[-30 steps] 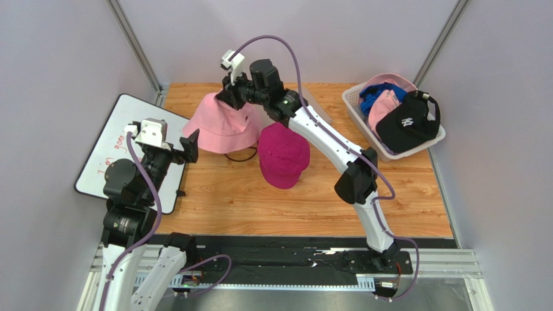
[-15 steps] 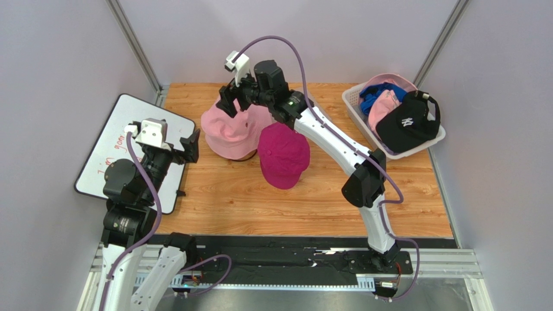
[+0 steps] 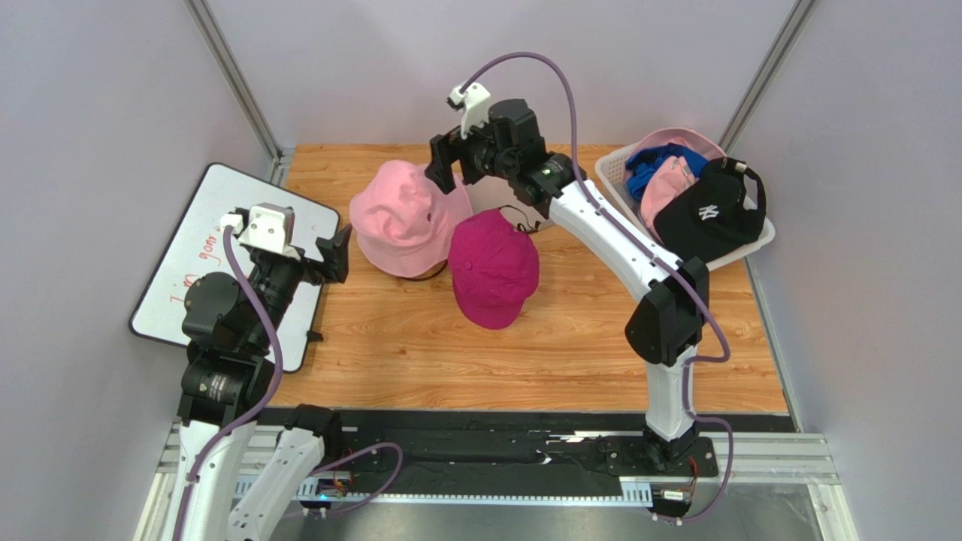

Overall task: Stack the hats
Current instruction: Pick up the hat from the bin.

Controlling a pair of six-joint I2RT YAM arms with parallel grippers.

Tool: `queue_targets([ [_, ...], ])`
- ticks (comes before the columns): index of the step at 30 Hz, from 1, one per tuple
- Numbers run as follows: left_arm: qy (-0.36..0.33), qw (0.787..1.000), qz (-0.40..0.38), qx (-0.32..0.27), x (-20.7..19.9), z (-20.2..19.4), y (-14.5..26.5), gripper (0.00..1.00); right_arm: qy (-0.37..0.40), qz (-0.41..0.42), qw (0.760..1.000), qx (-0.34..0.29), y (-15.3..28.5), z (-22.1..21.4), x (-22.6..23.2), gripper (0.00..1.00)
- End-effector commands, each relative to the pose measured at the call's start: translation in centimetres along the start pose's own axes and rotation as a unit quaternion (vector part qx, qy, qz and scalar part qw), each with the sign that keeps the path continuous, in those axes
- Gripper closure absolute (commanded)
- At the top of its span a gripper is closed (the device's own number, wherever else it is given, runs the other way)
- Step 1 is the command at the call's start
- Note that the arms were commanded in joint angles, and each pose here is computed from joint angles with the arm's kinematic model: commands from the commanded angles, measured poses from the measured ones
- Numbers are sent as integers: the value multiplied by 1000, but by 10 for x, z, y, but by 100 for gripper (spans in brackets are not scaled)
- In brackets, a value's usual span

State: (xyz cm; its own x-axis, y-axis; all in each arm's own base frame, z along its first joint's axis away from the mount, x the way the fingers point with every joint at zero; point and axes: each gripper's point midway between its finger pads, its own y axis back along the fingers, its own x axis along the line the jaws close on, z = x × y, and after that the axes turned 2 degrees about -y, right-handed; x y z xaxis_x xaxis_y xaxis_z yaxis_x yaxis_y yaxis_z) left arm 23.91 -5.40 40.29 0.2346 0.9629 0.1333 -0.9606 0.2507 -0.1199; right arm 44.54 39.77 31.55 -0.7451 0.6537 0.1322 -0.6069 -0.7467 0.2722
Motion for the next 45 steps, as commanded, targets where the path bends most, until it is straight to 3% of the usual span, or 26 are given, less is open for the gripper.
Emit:
queue_targets([
  [1, 13, 1000, -17, -1, -6, 1, -7, 0, -11, -33, 998, -61, 66, 55, -8, 10],
  [7, 15, 1000, -25, 7, -9, -4, -11, 0, -35, -95, 993, -58, 124, 42, -33, 9],
  [11, 19, 999, -38, 14, -14, -6, -14, 0, -40, -184, 980, -58, 188, 32, -56, 10],
  [15, 19, 999, -36, 21, -13, -10, -16, 0, -95, -256, 961, -34, 237, -14, -99, 10],
  [18, 20, 999, -36, 24, -13, -12, -18, 0, -147, -342, 928, -15, 287, -46, -152, 10],
  [22, 22, 998, -43, 34, -15, -16, -21, 1, -225, -397, 890, -16, 333, -80, -189, 10],
  [24, 22, 998, -41, 34, -15, -16, -21, 1, -255, -443, 859, -23, 365, -97, -213, 10],
  [33, 47, 997, -37, 51, -15, -23, -26, 1, -305, -467, 830, 20, 368, -154, -232, 16],
  [38, 53, 996, -38, 55, -17, -25, -28, 1, -325, -513, 793, 49, 366, -183, -259, 18],
  [41, 53, 996, -36, 56, -16, -25, -28, 1, -321, -557, 765, 37, 375, -184, -277, 19],
  [45, 52, 996, -36, 57, -16, -26, -28, 1, -309, -574, 759, 2, 374, -161, -300, 19],
])
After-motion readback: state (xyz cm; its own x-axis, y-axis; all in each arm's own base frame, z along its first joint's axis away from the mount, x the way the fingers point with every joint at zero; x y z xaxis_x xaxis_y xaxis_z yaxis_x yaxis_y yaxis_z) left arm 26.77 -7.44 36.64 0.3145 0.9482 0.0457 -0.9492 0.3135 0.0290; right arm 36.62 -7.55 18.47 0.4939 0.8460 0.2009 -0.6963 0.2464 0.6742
